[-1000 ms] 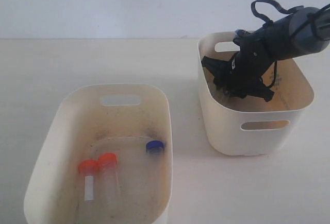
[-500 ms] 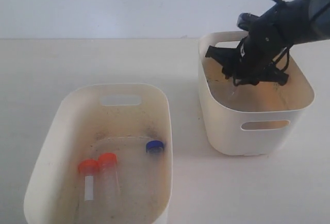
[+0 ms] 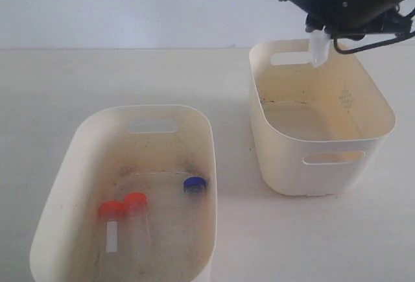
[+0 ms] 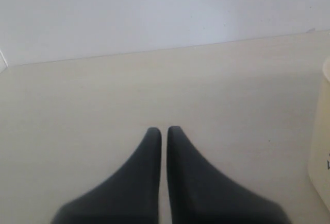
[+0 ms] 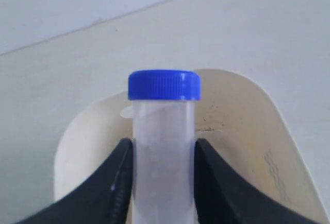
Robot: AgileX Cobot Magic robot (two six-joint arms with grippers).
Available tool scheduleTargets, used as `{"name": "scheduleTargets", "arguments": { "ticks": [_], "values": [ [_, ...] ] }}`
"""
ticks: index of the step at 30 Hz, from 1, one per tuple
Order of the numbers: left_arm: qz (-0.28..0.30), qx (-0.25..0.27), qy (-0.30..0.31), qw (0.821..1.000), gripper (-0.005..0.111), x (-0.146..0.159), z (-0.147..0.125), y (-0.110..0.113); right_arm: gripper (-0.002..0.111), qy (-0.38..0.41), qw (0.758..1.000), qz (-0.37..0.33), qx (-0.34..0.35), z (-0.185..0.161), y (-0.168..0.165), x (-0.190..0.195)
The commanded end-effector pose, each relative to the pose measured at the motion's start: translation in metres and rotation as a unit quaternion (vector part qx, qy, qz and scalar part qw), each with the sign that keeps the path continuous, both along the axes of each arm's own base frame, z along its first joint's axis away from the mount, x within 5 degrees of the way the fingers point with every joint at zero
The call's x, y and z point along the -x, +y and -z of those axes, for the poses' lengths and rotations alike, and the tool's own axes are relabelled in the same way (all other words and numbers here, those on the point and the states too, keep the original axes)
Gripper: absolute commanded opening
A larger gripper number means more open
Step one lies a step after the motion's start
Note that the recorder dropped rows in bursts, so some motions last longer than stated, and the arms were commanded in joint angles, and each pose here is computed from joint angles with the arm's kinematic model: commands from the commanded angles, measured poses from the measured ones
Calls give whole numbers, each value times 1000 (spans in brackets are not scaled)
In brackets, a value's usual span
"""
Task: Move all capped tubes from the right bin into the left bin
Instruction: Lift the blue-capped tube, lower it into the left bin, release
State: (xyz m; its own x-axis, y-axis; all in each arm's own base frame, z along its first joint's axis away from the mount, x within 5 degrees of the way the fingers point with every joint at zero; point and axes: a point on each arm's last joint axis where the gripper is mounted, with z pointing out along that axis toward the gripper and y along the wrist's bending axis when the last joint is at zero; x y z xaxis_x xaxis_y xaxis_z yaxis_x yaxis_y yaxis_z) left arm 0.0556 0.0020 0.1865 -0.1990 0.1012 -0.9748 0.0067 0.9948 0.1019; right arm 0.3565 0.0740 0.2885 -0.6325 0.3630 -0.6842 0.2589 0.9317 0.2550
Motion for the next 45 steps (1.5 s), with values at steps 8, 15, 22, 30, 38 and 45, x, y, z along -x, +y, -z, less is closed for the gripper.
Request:
{"name": "scheduleTargets", "arguments": {
  "ticks": [8,15,22,30,38,45],
  "values": [
    [0,9,-10,1000,4,0,-3,0,0,-62,989,-125,-46,-32,31,111],
    [0,9,-10,1000,4,0,-3,0,0,-81,953,-246,-158,-22,84,169],
    [0,9,-10,1000,4,0,-3,0,0,-73,920,-326,-203,-3,134,187],
    [0,9,-10,1000,4,0,-3,0,0,-7,928,-306,-214,36,158,178],
    [0,9,-10,1000,4,0,-3,0,0,-5,922,-293,-252,47,169,172],
    [0,9,-10,1000,4,0,-3,0,49,-10,922,-306,-236,49,170,171]
  ]
}}
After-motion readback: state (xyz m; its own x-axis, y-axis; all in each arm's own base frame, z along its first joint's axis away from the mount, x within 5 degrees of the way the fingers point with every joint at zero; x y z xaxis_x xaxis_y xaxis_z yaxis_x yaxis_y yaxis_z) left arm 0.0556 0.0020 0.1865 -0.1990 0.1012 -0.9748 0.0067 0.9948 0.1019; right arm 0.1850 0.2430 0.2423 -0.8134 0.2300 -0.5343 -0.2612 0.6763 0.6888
